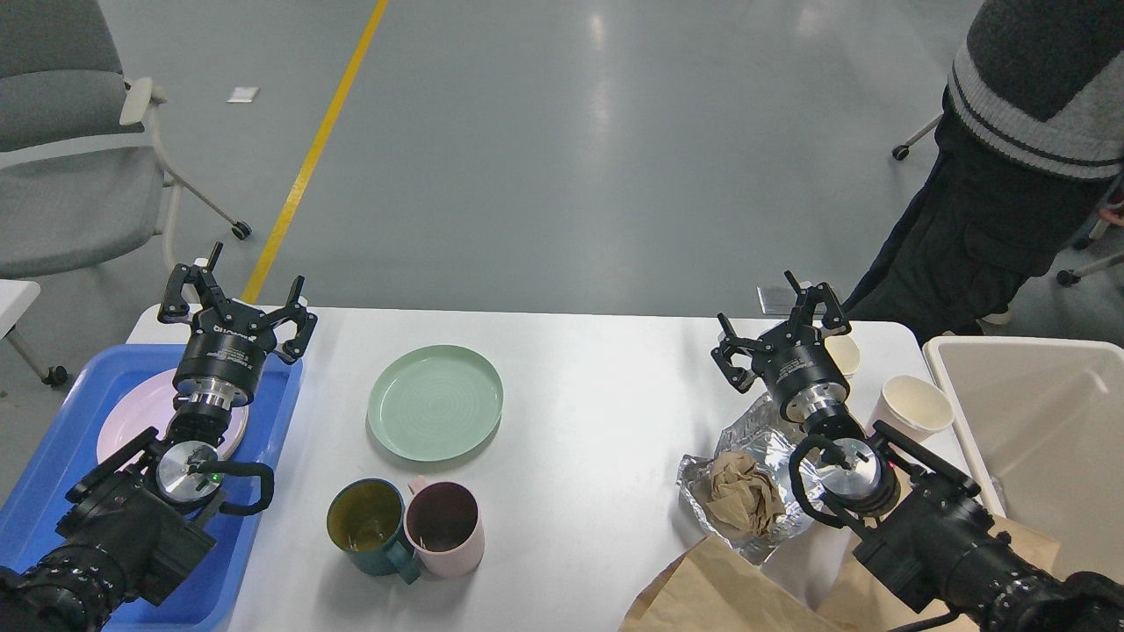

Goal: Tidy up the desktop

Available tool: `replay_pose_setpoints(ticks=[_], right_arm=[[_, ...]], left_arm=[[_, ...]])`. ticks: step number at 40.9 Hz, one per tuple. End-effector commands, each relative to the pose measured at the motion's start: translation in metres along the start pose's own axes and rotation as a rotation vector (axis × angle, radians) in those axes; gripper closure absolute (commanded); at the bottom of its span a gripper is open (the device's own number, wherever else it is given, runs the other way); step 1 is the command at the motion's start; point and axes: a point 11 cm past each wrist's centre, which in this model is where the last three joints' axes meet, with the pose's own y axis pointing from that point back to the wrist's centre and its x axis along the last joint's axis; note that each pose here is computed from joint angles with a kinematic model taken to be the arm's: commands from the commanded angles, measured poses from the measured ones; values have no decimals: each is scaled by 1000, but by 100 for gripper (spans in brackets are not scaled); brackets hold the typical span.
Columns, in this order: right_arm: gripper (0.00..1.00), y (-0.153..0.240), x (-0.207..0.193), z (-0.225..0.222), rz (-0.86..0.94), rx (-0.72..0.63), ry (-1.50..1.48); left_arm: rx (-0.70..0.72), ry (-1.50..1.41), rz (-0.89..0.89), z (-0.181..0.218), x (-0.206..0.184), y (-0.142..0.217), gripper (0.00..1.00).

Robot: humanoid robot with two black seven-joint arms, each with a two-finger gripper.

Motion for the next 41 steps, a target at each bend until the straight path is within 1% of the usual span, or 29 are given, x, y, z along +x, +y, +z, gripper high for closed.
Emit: replay_pose_setpoints(ticks=[1, 32, 35, 41], right_arm=[[0, 0, 0, 0, 0, 0, 0], [0, 0, 0, 0, -1, -1, 1], [0, 0, 0, 0, 0, 0, 0], [0, 0, 0, 0, 0, 0, 0]], left_arm=[[2, 0, -2, 0, 0, 0, 3], [10, -11, 12, -2, 0, -1, 3], [31, -37, 12, -4, -3, -4, 3], [48, -193, 44, 20, -16, -31, 3]])
